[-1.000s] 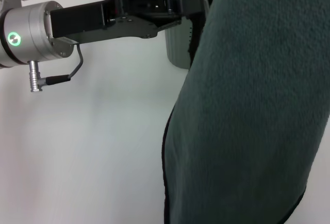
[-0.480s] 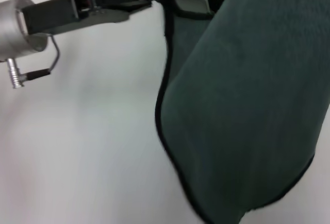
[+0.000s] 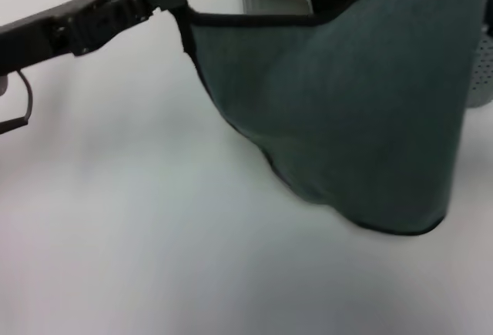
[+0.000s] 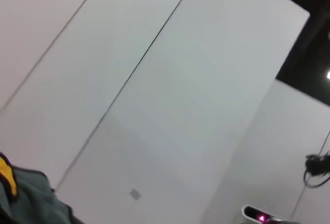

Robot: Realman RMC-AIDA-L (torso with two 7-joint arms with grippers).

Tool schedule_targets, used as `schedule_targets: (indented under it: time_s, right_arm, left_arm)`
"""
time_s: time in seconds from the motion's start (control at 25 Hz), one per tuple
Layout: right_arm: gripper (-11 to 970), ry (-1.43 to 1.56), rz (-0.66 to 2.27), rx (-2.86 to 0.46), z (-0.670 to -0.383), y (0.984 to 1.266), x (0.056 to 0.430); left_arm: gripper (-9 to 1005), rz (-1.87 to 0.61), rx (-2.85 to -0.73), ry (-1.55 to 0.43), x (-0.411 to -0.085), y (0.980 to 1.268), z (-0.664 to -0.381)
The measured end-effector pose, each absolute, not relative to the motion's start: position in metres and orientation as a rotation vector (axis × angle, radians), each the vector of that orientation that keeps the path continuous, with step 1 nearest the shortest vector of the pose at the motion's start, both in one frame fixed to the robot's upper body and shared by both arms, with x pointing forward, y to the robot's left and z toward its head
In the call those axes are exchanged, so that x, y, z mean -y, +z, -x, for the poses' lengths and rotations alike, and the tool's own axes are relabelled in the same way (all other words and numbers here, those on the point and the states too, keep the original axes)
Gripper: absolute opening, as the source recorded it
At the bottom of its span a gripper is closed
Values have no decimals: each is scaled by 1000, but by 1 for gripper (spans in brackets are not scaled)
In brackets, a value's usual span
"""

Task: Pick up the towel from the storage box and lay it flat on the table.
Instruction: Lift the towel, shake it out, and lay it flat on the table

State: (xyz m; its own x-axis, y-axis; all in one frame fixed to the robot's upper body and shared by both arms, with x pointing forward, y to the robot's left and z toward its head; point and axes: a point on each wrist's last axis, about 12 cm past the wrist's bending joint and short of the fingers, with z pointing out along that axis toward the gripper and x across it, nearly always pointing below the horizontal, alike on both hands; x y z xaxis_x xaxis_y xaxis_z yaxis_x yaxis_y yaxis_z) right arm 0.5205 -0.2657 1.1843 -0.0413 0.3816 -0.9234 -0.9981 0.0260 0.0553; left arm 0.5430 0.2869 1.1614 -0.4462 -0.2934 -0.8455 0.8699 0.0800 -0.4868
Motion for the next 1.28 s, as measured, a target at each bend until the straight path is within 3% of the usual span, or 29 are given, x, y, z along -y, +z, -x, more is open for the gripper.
schedule_targets:
  time_s: [0.2,0.52,0.84,1.08,1.28]
  right_arm:
    - [35,1286,813,-1062,-521,1173,275]
    - [35,1248,878,-1143,-542,1186,293]
    - [36,1224,948,-1217,-560,1207,300]
    - [36,1162,1034,-1209,-573,1223,285]
    - [37,1249,1158,-1237,-556,1211,265]
  left_arm:
    - [18,-675,-1320,-1390,-297,1157,-535]
    - [18,-712,-1231,-1211,-312,1158,-532]
    - [20,-719,-1160,-1165,-314,1170,-539]
    - [21,-742,-1148,-1161,-308,1178,-548]
    - [22,-776,-1212,-1184,-314,1170,-541]
